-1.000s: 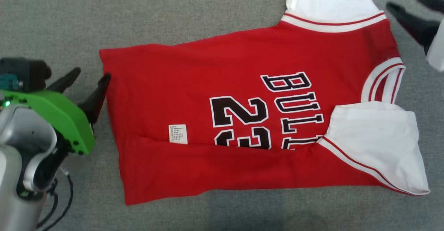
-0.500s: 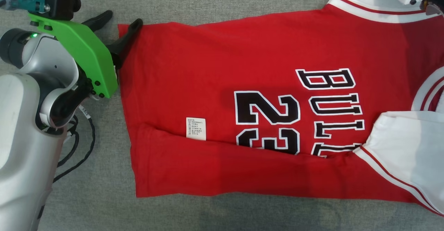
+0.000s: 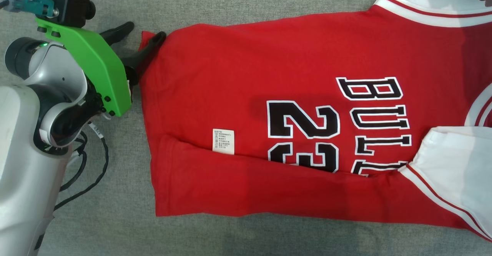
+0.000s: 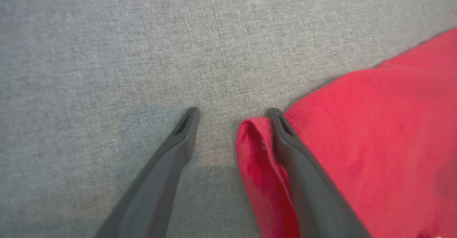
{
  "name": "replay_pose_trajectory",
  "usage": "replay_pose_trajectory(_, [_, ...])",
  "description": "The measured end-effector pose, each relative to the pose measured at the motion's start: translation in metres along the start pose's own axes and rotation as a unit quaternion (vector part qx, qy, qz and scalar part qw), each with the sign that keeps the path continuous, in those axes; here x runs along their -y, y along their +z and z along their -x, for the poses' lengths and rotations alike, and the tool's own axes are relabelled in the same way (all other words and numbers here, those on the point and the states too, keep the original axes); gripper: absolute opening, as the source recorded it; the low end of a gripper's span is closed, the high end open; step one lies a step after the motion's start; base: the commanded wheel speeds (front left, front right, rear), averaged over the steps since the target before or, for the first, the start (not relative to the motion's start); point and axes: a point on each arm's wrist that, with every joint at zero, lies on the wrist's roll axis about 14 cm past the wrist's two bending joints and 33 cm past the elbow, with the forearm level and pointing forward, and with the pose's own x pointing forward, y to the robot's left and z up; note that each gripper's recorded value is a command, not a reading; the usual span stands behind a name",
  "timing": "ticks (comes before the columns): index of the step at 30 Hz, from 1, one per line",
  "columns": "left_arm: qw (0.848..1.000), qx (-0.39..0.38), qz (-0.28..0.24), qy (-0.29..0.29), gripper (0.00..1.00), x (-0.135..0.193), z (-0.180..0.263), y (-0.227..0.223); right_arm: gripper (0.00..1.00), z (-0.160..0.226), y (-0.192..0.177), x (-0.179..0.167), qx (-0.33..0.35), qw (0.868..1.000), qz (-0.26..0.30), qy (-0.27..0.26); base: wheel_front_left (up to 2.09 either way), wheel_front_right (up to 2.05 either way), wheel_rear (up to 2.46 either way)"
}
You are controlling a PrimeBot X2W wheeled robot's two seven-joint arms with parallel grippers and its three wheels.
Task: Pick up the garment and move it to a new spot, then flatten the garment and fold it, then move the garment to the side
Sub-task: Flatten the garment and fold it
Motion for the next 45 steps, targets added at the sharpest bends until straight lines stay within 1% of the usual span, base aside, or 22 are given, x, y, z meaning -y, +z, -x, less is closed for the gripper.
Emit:
replay_pose_trajectory(4, [1.000, -0.006, 0.000, -0.010, 1.00, 0.004, -0.001, -0.002, 1.00, -0.001, -0.002, -0.002, -0.007, 1.000, 0.000, 0.004, 0.00, 0.00, 0.00])
replay_pose_trajectory(5, [1.000, -0.007, -0.001, -0.011, 0.79, 0.005, -0.002, -0.002, 0.91, -0.002, -0.003, -0.002, -0.009, 1.000, 0.001, 0.005, 0.00, 0.00, 0.00])
replay_pose_trajectory(6, [1.000, -0.008, -0.001, -0.012, 0.45, 0.005, -0.003, -0.003, 0.47, -0.002, -0.004, -0.003, -0.011, 1.000, 0.001, 0.005, 0.00, 0.00, 0.00])
replay_pose_trajectory(7, [1.000, -0.009, 0.000, -0.013, 0.00, 0.005, -0.003, -0.004, 0.13, -0.003, -0.004, -0.003, -0.012, 1.000, -0.001, 0.006, 0.00, 0.00, 0.00])
replay_pose_trajectory(8, [1.000, -0.008, 0.005, -0.015, 0.00, 0.006, -0.004, -0.004, 0.00, -0.003, -0.005, -0.004, -0.012, 1.000, -0.003, 0.009, 0.00, 0.00, 0.00])
replay_pose_trajectory(11, [1.000, -0.010, 0.010, -0.024, 0.00, 0.010, -0.006, -0.007, 0.00, -0.002, -0.003, -0.009, -0.005, 1.000, -0.013, 0.019, 0.00, 0.00, 0.00])
replay_pose_trajectory(14, [0.999, 0.002, 0.011, -0.034, 0.00, 0.015, -0.007, -0.005, 0.00, 0.001, 0.007, -0.010, 0.026, 0.999, -0.023, 0.025, 0.00, 0.00, 0.00])
replay_pose_trajectory(16, [0.999, 0.022, 0.013, -0.035, 0.00, 0.016, -0.004, 0.000, 0.00, 0.006, 0.020, -0.013, 0.063, 0.997, -0.025, 0.031, 0.00, 0.00, 0.00])
replay_pose_trajectory(19, [0.997, 0.059, 0.018, -0.041, 0.00, 0.021, 0.003, 0.009, 0.00, 0.026, 0.049, -0.018, 0.138, 0.989, -0.026, 0.046, 0.00, 0.00, 0.00])
replay_pose_trajectory(21, [0.995, 0.085, 0.023, -0.043, 0.00, 0.025, 0.012, 0.012, 0.00, 0.041, 0.053, -0.018, 0.171, 0.984, -0.024, 0.050, 0.00, 0.00, 0.00])
replay_pose_trajectory(25, [0.988, 0.146, 0.028, -0.039, 0.00, 0.028, 0.037, 0.023, 0.00, 0.071, 0.043, -0.010, 0.212, 0.976, -0.033, 0.047, 0.00, 0.00, 0.00])
replay_pose_trajectory(29, [0.981, 0.188, 0.027, -0.037, 0.00, 0.035, 0.060, 0.025, 0.00, 0.102, 0.017, -0.007, 0.233, 0.970, -0.051, 0.044, 0.00, 0.00, 0.00])
replay_pose_trajectory(33, [0.978, 0.203, 0.031, -0.039, 0.00, 0.044, 0.076, 0.016, 0.00, 0.136, -0.005, -0.006, 0.255, 0.964, -0.067, 0.037, 0.00, 0.00, 0.00])
replay_pose_trajectory(40, [0.972, 0.226, 0.040, -0.043, 0.00, 0.058, 0.093, 0.008, 0.00, 0.198, -0.038, -0.011, 0.295, 0.948, -0.116, 0.024, 0.00, 0.00, 0.00])
replay_pose_trajectory(42, [0.971, 0.229, 0.044, -0.049, 0.00, 0.065, 0.095, 0.005, 0.00, 0.211, -0.051, -0.015, 0.294, 0.947, -0.130, 0.021, 0.00, 0.00, 0.00])
replay_pose_trajectory(45, [0.972, 0.222, 0.052, -0.057, 0.00, 0.073, 0.094, -0.005, 0.00, 0.223, -0.078, -0.022, 0.273, 0.950, -0.149, 0.014, 0.00, 0.00, 0.00])
